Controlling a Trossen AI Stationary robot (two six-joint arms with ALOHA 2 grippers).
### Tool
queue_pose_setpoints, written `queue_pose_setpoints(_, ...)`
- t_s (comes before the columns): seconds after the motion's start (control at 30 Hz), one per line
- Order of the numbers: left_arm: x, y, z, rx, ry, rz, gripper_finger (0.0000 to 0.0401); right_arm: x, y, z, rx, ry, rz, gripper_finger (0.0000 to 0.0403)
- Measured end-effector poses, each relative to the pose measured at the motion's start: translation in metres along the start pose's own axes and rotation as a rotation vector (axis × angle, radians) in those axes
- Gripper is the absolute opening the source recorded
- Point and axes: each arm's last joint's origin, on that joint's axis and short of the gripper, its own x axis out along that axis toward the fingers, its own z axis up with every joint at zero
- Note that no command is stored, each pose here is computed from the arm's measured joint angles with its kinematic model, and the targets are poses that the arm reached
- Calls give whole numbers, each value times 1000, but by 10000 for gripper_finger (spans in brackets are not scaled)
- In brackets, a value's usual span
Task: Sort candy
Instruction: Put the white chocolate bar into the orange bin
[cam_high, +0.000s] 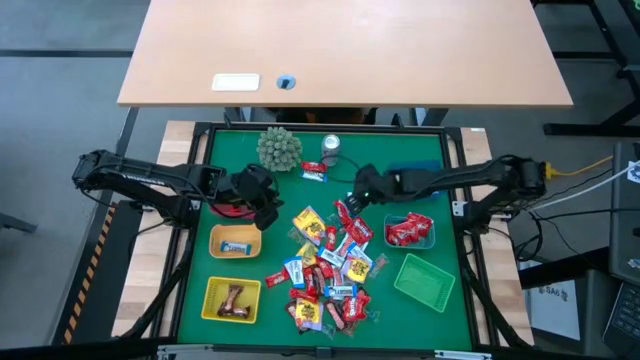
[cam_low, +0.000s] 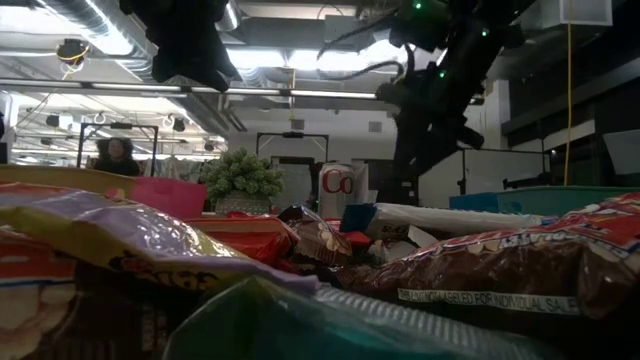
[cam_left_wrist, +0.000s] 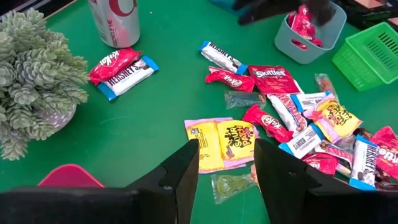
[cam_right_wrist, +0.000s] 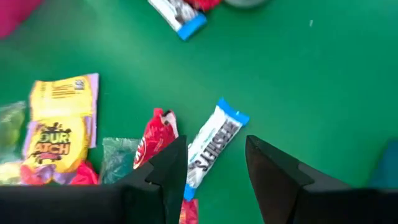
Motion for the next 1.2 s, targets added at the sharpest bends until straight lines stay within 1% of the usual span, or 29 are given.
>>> queue_pose_setpoints(0.07, 0, 0, 0, 0, -2, 3, 141, 7, 5, -5, 22, 7, -15, 160)
queue_pose_setpoints(0.23, 0, 0, 0, 0, -2, 4, 141, 23, 15, -14, 52, 13, -8, 160)
queue_pose_setpoints(0.4, 0, 0, 0, 0, -3, 4, 141, 36, 15, -18, 88, 33, -36, 160)
queue_pose_setpoints(0.73, 0, 0, 0, 0, -3, 5, 141, 56, 14, -27, 81, 74, -88, 160)
queue_pose_setpoints(0.93, 0, 0, 0, 1, -2, 6, 141, 66, 17, -29, 85, 74, -75, 160)
queue_pose_setpoints(1.2, 0, 0, 0, 1, -2, 8, 141, 75, 17, -33, 77, 96, -89, 160)
